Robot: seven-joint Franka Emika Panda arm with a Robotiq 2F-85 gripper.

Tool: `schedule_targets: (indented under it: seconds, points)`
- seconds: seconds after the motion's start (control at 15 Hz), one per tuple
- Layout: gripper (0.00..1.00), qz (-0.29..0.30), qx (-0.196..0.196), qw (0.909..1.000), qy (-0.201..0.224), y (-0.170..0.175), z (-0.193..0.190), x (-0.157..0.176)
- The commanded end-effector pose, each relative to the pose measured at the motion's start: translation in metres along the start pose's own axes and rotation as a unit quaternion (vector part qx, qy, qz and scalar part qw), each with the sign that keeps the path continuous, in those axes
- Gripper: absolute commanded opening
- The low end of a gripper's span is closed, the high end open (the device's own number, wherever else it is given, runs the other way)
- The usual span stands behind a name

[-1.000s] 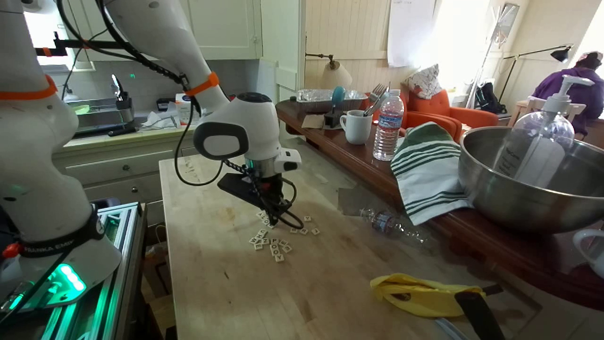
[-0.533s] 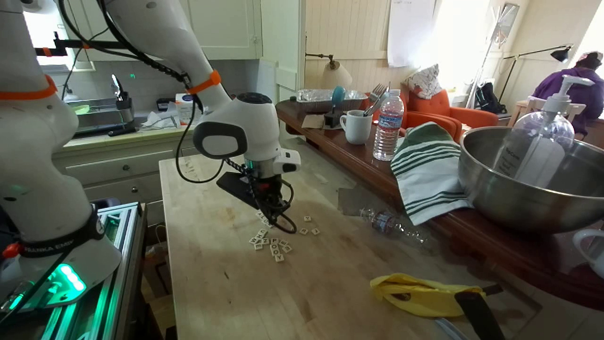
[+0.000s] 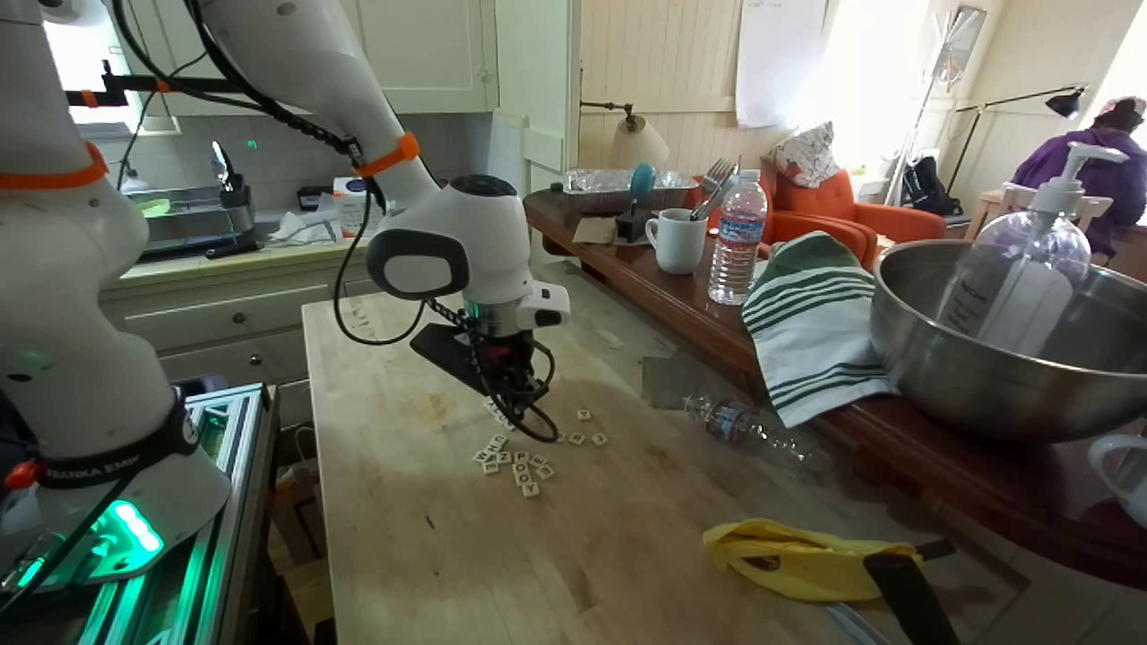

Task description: Spell the word aloe using the tile letters

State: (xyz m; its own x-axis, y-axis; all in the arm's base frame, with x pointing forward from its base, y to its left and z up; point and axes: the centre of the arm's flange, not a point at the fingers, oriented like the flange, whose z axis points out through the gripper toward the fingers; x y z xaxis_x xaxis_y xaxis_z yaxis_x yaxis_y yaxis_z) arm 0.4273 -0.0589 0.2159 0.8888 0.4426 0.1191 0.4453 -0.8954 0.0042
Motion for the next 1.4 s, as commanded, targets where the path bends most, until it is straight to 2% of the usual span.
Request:
schedule_targets:
  seconds: [0.0, 1.33]
  points:
    - [0.0, 0.008, 0.022, 0.9996, -0.017, -0.013, 0.009, -0.006]
    - [0.0, 0.0, 0.007, 0.9999, 0.013, -0.033, -0.024, -0.013]
